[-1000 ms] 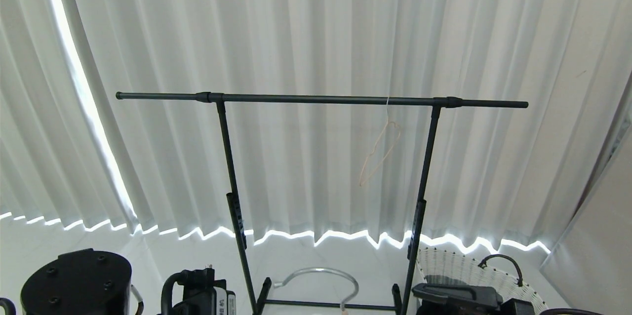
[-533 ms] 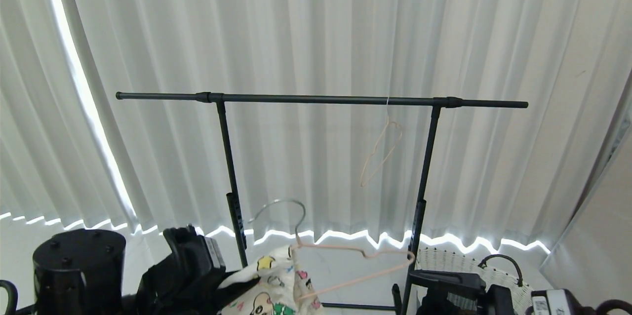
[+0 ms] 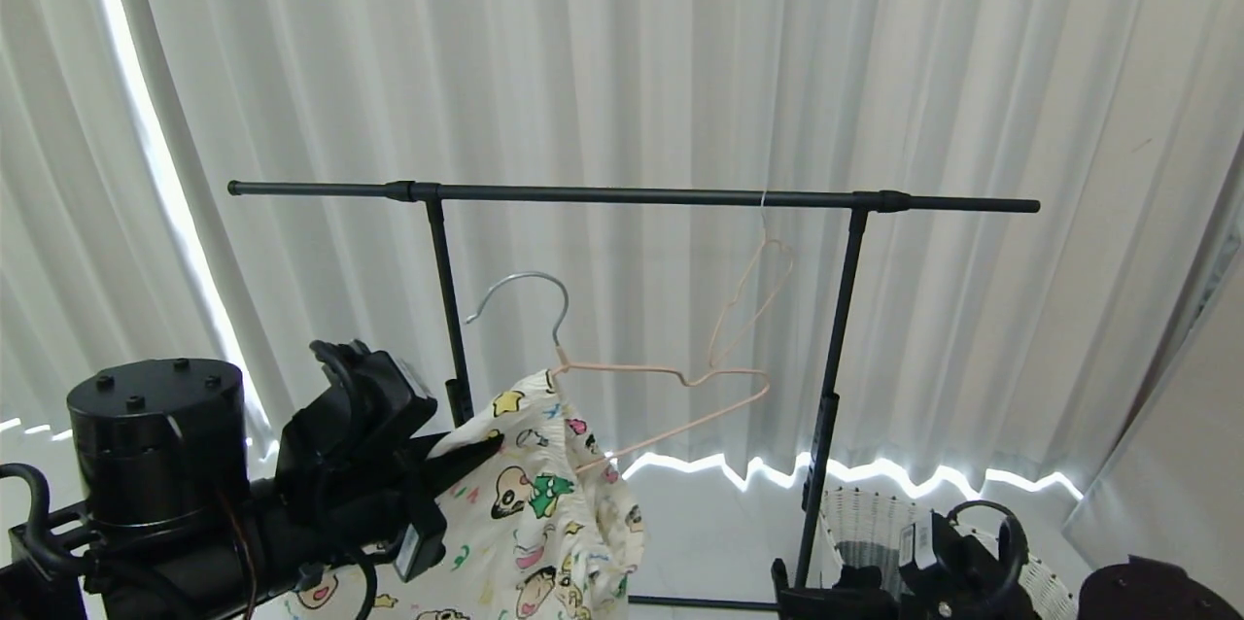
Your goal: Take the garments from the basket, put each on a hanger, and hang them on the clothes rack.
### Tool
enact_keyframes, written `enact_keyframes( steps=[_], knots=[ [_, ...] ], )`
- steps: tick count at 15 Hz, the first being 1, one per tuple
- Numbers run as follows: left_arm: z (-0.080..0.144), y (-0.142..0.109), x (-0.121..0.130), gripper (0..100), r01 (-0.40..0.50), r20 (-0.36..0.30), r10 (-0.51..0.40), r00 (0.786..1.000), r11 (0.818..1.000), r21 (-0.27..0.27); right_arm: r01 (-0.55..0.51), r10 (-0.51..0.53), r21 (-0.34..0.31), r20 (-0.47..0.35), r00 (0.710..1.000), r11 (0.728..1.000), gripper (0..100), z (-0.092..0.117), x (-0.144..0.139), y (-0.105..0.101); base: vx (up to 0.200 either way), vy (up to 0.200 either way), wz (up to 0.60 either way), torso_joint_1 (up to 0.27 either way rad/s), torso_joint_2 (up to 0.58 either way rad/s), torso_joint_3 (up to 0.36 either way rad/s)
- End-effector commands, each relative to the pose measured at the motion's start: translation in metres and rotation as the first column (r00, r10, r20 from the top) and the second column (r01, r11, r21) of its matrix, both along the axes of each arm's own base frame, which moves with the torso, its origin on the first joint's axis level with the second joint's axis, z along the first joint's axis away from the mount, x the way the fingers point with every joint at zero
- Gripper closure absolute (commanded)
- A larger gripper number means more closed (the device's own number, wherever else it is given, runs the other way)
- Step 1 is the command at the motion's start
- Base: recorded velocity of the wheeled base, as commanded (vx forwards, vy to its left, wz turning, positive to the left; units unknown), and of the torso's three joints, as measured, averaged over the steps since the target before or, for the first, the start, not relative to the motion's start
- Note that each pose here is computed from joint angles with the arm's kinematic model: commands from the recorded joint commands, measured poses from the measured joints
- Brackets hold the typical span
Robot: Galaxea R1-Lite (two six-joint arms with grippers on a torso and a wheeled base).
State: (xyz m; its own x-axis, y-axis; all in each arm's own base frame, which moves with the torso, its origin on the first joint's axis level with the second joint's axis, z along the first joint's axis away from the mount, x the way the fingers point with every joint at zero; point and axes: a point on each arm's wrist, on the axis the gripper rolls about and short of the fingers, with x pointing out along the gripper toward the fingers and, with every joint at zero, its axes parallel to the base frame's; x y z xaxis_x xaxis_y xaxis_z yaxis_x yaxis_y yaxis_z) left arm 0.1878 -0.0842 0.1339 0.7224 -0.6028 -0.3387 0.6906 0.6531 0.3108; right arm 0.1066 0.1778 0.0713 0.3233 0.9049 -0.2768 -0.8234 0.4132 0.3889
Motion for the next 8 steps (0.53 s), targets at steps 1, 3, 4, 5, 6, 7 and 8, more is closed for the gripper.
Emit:
enact_keyframes(
  steps=[1,3,4,5,6,7,8],
  knots=[
    [0.006,-0.007,0.001,100,0.028,0.021,-0.027,0.999,1.0,-0.012,0.062,-0.061,0.016,-0.048,0.997,0.998,0,-0.004,0.009,0.009,0.0,0.0,0.0,0.0,0.0,0.0],
    [0.016,-0.014,0.005,100,0.048,0.062,-0.047,0.997,0.998,-0.029,0.106,-0.102,0.061,-0.069,0.992,0.993,0,0.0,0.02,0.016,0.0,0.0,0.0,0.0,0.0,0.0],
    [0.021,-0.018,0.006,100,0.06,0.078,-0.057,0.995,0.998,-0.034,0.115,-0.11,0.076,-0.074,0.991,0.99,0,0.001,0.024,0.02,0.0,0.0,0.0,0.0,0.0,0.0],
    [0.022,-0.021,0.005,100,0.073,0.084,-0.07,0.994,0.997,-0.035,0.112,-0.107,0.064,-0.086,0.991,0.992,0,-0.001,0.024,0.02,0.0,0.0,0.0,0.0,0.0,0.0],
    [0.021,-0.024,0.003,100,0.088,0.083,-0.085,0.993,0.996,-0.033,0.116,-0.115,0.004,-0.117,0.986,0.993,0,-0.007,0.024,0.017,0.0,0.0,0.0,0.0,0.0,0.0],
    [0.02,-0.023,0.003,100,0.088,0.076,-0.086,0.993,0.996,-0.03,0.133,-0.134,-0.019,-0.129,0.983,0.991,0,-0.006,0.026,0.013,0.0,0.0,0.0,0.0,0.0,0.0],
    [0.019,-0.023,0.004,100,0.086,0.071,-0.083,0.994,0.996,-0.031,0.149,-0.152,-0.03,-0.135,0.979,0.988,0,-0.002,0.028,0.009,0.0,0.0,0.0,0.0,0.0,0.0]
  ],
)
